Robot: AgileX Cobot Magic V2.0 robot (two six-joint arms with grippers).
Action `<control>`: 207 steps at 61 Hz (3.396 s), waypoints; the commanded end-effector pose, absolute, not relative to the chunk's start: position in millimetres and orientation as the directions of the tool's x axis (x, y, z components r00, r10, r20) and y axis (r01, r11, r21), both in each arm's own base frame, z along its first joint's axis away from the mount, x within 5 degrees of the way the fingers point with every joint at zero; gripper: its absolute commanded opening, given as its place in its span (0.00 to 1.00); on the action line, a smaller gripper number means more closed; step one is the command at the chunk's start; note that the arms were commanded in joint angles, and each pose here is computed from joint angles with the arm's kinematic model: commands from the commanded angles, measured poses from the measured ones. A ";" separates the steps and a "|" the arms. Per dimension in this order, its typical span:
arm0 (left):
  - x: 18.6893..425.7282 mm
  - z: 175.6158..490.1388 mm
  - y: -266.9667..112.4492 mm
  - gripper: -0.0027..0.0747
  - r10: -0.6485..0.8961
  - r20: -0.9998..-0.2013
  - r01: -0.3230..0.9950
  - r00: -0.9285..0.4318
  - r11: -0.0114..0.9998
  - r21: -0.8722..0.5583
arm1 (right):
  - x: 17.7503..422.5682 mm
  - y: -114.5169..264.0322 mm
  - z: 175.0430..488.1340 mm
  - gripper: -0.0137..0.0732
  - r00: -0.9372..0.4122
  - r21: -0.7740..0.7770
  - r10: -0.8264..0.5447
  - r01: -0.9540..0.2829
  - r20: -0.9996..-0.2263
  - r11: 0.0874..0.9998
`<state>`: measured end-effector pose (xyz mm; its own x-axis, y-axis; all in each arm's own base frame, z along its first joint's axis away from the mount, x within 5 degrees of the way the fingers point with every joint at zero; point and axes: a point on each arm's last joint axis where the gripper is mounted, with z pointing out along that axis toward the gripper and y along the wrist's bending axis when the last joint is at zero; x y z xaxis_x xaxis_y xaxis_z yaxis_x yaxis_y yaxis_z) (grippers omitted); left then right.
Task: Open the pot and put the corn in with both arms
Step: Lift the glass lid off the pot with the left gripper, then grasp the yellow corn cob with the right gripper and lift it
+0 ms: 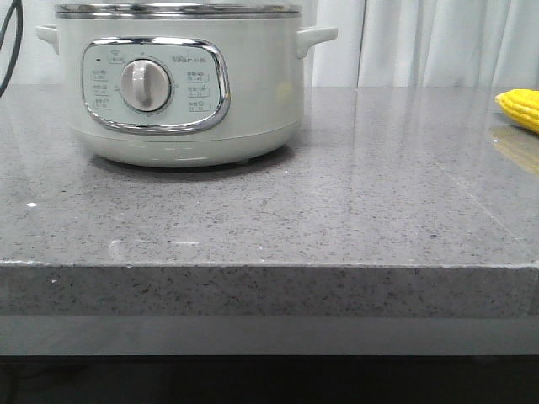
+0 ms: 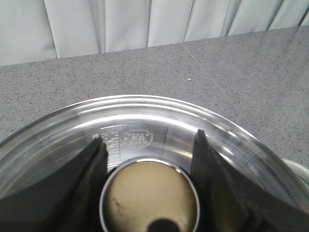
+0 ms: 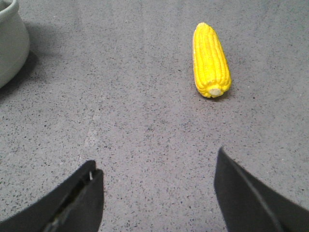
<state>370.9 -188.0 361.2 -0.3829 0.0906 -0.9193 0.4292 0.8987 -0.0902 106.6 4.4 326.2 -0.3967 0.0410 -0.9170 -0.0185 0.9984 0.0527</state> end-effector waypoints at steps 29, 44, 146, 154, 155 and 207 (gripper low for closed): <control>289.1 506.1 -148.2 0.32 -0.003 -0.995 0.454 -0.105 0.889 -0.051 | 109.2 3.7 340.7 0.74 -0.328 0.040 0.031 -0.019 -0.944 0.999; 229.5 520.6 -116.9 0.32 0.018 -0.997 0.451 -0.069 0.892 -0.015 | 109.0 3.6 340.1 0.74 -0.335 0.039 0.031 -0.018 -0.942 0.999; 112.7 417.4 -57.8 0.32 0.060 -0.985 0.454 -0.162 0.891 -0.020 | 321.3 -49.3 365.4 0.90 -0.769 -0.007 0.116 0.154 -0.629 0.988; 112.7 417.4 -57.8 0.32 0.060 -0.985 0.454 -0.162 0.891 -0.020 | 350.4 -53.7 359.5 0.91 -0.799 -0.035 0.073 0.117 -0.596 0.992; 112.7 417.4 -57.8 0.32 0.060 -0.985 0.454 -0.162 0.891 -0.020 | 353.3 -54.2 358.9 0.91 -0.802 -0.037 0.070 0.114 -0.594 0.993; 112.7 417.4 -57.8 0.32 0.060 -0.985 0.454 -0.162 0.891 -0.020 | 441.2 -65.1 305.7 0.84 -0.883 -0.032 0.034 0.055 -0.469 0.998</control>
